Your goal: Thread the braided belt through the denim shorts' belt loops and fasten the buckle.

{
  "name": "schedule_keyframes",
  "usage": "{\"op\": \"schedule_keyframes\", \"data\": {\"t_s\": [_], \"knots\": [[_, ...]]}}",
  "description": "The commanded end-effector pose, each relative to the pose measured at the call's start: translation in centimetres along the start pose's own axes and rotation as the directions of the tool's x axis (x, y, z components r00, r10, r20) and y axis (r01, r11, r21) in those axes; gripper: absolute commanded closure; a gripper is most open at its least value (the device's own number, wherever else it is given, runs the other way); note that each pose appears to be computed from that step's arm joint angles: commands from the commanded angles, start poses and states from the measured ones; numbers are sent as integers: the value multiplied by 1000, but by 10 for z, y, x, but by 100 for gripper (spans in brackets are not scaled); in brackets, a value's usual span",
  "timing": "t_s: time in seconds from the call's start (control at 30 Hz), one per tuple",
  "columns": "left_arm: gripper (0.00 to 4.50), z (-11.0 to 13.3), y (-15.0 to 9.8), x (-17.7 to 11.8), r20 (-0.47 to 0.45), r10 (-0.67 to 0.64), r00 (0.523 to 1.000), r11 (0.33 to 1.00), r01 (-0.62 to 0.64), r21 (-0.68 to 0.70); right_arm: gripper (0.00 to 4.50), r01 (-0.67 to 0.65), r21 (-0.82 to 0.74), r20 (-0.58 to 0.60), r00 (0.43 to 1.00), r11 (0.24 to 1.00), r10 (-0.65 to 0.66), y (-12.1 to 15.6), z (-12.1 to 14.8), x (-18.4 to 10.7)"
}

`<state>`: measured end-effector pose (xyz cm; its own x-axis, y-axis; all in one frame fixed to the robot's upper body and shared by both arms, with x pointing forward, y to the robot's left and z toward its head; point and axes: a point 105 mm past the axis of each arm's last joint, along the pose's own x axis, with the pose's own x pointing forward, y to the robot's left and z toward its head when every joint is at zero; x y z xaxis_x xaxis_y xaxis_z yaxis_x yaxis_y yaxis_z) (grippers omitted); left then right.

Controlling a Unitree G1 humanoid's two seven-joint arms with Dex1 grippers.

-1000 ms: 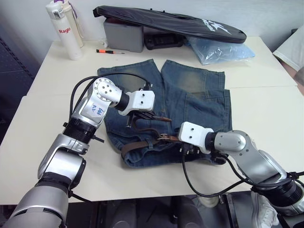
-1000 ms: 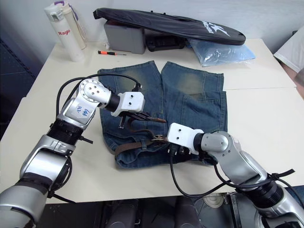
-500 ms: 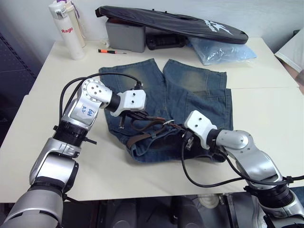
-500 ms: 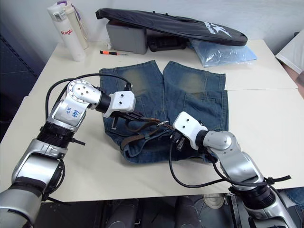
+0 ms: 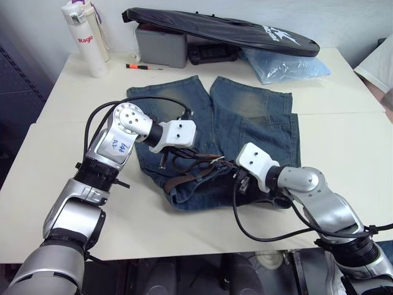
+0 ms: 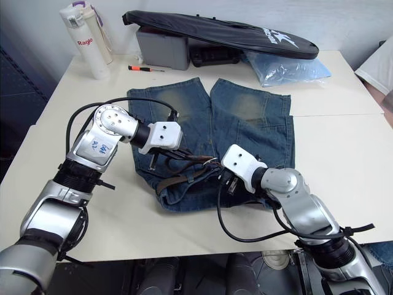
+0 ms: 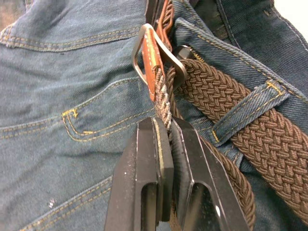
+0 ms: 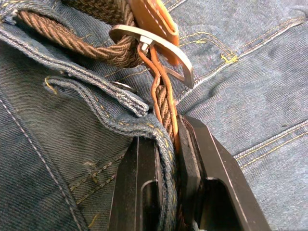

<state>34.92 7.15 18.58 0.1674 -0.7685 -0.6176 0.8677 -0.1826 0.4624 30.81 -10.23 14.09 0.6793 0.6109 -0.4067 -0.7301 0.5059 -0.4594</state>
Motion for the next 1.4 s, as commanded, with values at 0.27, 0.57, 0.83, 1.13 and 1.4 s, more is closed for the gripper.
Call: {"op": "schedule_keyframes", "data": {"t_s": [0.27, 0.57, 0.83, 1.13, 1.4], "knots": [[450, -6, 10, -4, -163, -12, 987, 974, 48, 220, 441, 67, -79, 41, 997, 995, -64, -14, 20, -7], [450, 4, 24, -4, -140, 21, 990, 952, 23, 305, 441, 60, -89, 41, 998, 994, -57, -13, 21, -5], [450, 11, 32, -7, -105, 42, 994, 957, -10, 290, 441, 50, -92, 42, 998, 995, -47, -9, 22, -4], [450, 15, 33, -8, -82, 37, 996, 961, -13, 278, 441, 39, -98, 42, 999, 994, -35, -6, 22, -3], [450, 15, 29, -1, -104, -7, 995, 949, 39, 314, 441, 42, -109, 43, 998, 993, -37, -8, 23, -2]]}}
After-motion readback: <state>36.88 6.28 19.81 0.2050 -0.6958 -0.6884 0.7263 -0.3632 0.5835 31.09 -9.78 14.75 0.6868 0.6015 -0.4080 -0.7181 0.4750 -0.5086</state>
